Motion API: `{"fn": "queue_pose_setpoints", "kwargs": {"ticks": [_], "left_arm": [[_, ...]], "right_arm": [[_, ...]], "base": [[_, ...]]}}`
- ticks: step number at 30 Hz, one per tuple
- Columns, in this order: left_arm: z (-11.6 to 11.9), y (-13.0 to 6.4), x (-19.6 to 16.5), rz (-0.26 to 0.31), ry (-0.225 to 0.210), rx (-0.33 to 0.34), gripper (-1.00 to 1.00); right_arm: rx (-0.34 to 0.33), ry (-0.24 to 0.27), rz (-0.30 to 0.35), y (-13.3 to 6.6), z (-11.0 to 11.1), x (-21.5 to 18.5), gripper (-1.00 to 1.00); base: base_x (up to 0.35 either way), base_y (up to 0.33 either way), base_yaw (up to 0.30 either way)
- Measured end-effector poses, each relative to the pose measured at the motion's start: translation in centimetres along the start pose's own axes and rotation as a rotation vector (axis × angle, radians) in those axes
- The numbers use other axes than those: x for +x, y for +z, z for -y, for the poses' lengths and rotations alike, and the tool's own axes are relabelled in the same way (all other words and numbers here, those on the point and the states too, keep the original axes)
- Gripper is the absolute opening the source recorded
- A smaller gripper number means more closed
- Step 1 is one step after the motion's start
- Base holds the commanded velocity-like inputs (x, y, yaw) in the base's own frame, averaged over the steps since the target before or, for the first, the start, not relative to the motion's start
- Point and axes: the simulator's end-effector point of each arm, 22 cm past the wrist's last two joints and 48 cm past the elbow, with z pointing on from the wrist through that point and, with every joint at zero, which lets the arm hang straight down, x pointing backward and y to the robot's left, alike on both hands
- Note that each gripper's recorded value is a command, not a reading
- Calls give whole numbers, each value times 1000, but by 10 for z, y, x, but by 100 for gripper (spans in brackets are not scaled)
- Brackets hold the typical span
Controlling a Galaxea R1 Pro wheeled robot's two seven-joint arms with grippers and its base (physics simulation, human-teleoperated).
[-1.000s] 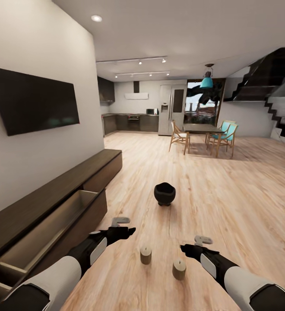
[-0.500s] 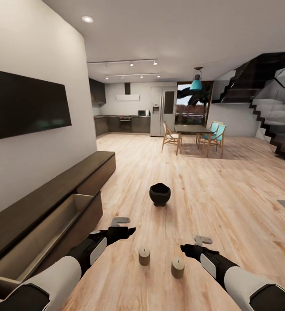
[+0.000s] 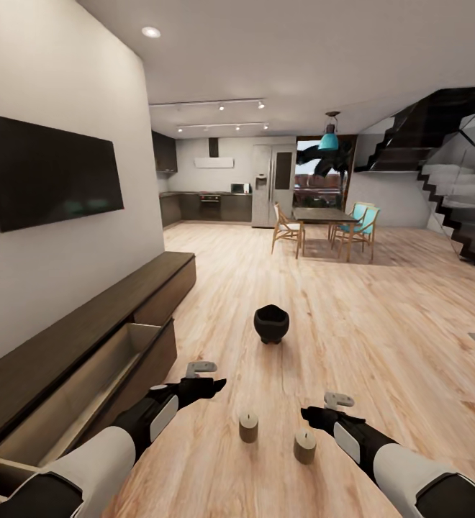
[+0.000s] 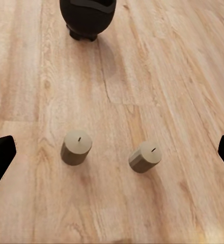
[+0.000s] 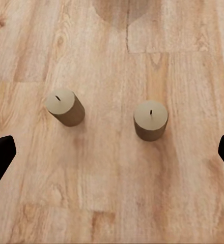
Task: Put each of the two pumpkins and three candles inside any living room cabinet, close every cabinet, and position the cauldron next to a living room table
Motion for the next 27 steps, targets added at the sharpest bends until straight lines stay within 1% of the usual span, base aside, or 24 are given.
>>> {"fn": "queue_pose_setpoints", "kwargs": {"ticks": [3, 7, 11, 22, 27], "left_arm": [[0, 0, 0, 0, 0, 0, 100], [0, 0, 0, 0, 0, 0, 100], [0, -1, -1, 2, 1, 0, 100], [2, -3, -5, 10, 5, 1, 100], [2, -4, -7, 12, 6, 1, 100]], "right_arm": [[-2, 1, 0, 0, 0, 0, 100], [-2, 0, 0, 0, -1, 0, 100], [-2, 0, 2, -1, 0, -1, 100], [-3, 1, 11, -3, -1, -6, 100], [-3, 0, 13, -4, -1, -7, 100]], "base": [[0, 175, 0], [0, 54, -48], [0, 15, -184], [0, 2, -240], [0, 0, -87]]}}
